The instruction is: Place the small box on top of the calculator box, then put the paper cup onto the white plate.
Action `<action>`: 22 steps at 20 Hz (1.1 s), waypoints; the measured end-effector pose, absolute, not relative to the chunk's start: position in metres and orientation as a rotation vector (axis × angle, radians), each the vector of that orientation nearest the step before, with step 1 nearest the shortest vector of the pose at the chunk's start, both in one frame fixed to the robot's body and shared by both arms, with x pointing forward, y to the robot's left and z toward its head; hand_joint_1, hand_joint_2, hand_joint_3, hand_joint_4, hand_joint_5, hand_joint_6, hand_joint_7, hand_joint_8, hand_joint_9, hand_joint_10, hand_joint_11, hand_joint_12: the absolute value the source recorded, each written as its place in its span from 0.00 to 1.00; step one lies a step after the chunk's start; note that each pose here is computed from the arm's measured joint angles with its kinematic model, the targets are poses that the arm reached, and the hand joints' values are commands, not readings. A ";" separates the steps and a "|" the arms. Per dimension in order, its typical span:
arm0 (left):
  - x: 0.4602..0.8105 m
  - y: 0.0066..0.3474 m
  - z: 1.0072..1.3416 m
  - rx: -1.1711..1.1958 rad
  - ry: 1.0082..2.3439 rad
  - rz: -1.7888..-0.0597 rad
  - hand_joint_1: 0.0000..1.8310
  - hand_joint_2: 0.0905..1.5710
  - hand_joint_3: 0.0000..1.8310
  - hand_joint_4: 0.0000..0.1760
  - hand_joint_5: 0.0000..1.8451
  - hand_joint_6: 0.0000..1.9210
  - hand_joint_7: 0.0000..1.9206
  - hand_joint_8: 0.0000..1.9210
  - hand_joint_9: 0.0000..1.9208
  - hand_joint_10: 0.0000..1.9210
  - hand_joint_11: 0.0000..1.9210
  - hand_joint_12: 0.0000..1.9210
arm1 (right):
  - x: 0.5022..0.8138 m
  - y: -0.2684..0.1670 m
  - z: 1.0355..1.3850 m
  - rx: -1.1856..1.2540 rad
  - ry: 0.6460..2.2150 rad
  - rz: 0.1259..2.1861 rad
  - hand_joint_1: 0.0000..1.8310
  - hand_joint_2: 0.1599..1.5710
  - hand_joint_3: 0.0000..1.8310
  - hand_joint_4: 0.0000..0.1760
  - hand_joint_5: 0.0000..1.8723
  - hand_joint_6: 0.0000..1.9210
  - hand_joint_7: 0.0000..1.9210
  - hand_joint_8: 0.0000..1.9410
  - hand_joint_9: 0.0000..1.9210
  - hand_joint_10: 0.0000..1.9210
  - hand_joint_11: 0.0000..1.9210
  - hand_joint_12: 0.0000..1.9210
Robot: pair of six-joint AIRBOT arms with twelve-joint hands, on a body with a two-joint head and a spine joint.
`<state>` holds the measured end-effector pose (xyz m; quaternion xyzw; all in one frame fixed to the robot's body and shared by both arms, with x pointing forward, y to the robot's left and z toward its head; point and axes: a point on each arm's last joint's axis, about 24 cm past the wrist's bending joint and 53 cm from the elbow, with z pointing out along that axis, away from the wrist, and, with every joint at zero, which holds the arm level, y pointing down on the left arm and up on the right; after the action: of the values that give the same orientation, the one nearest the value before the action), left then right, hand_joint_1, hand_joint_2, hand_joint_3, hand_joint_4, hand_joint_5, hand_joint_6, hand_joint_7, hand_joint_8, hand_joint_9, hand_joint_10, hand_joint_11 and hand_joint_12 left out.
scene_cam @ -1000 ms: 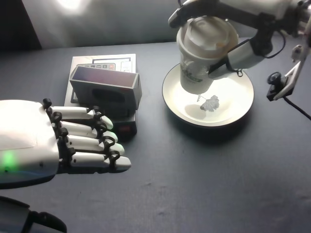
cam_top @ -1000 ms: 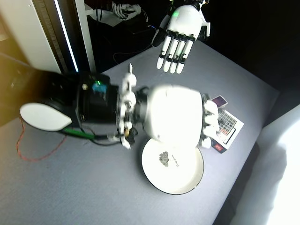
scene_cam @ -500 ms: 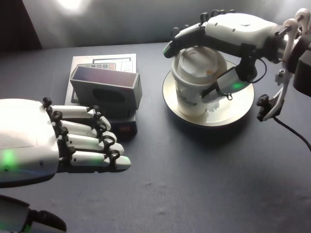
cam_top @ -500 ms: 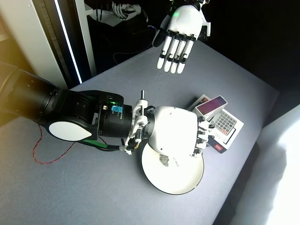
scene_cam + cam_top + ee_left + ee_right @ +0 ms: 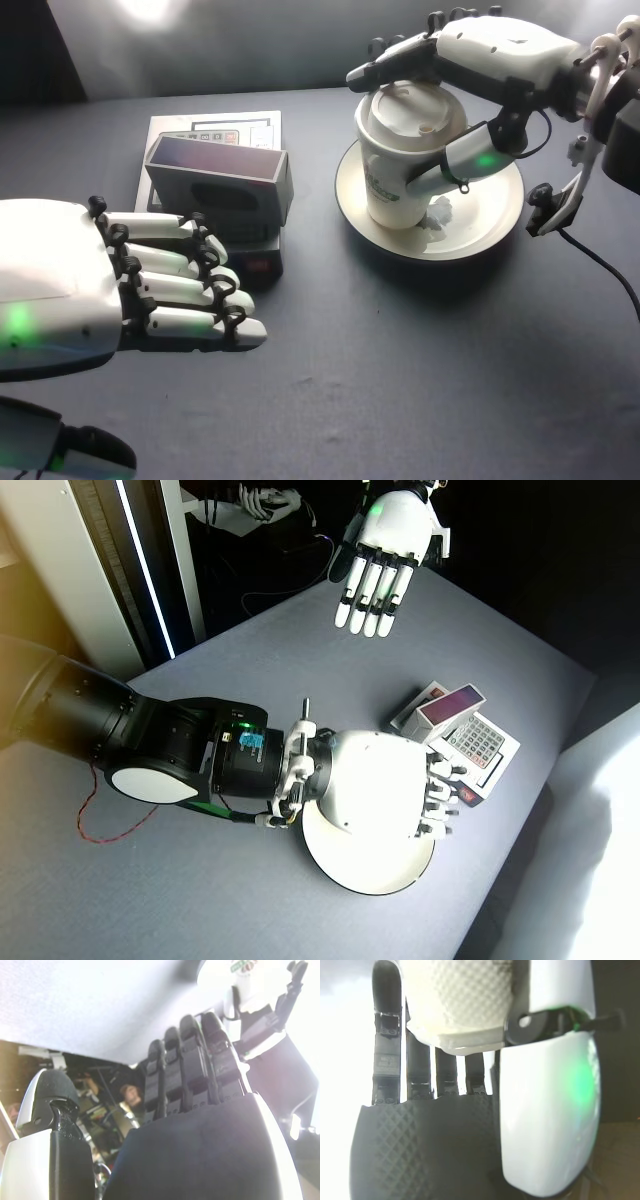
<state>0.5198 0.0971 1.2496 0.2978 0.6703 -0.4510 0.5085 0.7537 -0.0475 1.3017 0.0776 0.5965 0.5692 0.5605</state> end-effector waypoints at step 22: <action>0.520 0.096 1.251 0.718 1.610 -1.090 0.23 0.73 0.00 0.00 0.13 0.00 0.16 0.00 0.16 0.01 0.00 0.34 | 0.752 -0.053 1.298 0.194 1.444 1.334 0.29 0.46 0.00 0.00 0.00 0.00 0.00 0.00 0.00 0.00 0.00 0.00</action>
<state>0.5198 0.0963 1.2510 0.2982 0.6685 -0.4527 0.5092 0.7522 -0.0532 1.2981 0.0822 0.6102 0.5638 0.5505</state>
